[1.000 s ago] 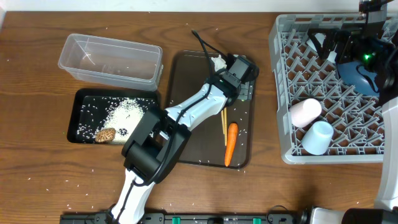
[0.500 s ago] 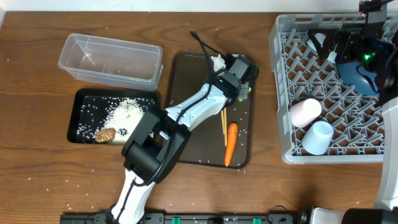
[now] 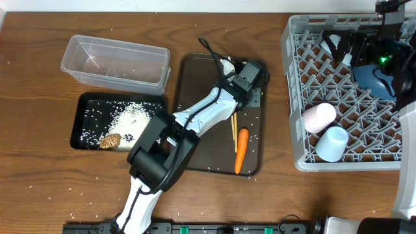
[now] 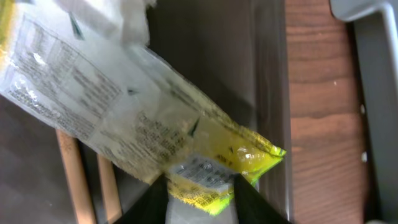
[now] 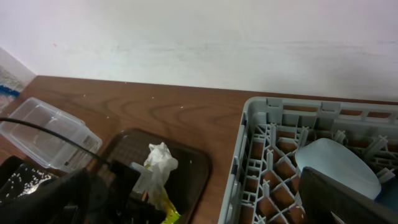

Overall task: Sort waste into correct bins and load items into the dishwasher rack
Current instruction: 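Reach the left gripper to the yellow wrapper on the tray and grasp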

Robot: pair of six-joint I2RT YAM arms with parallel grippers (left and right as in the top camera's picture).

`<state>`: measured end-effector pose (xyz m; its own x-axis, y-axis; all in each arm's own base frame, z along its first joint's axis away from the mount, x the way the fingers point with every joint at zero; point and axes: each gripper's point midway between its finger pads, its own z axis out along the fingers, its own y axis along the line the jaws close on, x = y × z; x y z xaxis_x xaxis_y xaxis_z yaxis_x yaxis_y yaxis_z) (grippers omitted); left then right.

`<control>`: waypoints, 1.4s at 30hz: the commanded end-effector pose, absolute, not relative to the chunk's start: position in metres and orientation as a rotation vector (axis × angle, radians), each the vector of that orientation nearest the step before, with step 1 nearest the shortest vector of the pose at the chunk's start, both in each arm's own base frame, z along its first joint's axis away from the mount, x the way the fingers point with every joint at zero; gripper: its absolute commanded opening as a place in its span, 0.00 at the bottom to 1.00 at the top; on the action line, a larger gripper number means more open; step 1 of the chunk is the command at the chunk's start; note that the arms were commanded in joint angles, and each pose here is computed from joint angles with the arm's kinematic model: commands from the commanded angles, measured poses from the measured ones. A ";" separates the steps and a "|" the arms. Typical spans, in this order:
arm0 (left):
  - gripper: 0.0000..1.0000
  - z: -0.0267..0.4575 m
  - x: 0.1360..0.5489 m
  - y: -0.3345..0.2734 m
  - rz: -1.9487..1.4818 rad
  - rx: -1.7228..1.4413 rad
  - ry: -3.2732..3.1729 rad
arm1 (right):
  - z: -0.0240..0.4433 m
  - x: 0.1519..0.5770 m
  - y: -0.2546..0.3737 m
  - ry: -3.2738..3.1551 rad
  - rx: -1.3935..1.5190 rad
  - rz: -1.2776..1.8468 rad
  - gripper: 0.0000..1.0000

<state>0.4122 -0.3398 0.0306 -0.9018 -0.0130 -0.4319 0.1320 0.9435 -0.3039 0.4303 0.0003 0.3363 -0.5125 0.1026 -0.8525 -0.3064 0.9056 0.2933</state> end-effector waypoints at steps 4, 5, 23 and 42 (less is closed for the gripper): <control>0.58 0.021 0.411 -0.335 -0.431 0.004 2.680 | 0.333 0.432 0.000 2.062 -0.133 0.515 0.99; 0.59 0.018 0.413 -0.332 -0.409 -0.002 2.676 | 0.333 0.432 0.000 2.063 -0.133 0.515 0.99; 0.29 -0.021 0.419 -0.334 -0.385 -0.023 2.686 | 0.330 0.432 -0.003 2.076 -0.116 0.494 0.99; 0.06 0.104 0.418 -0.294 -0.428 0.016 2.612 | 0.328 0.431 -0.003 2.082 -0.112 0.493 0.99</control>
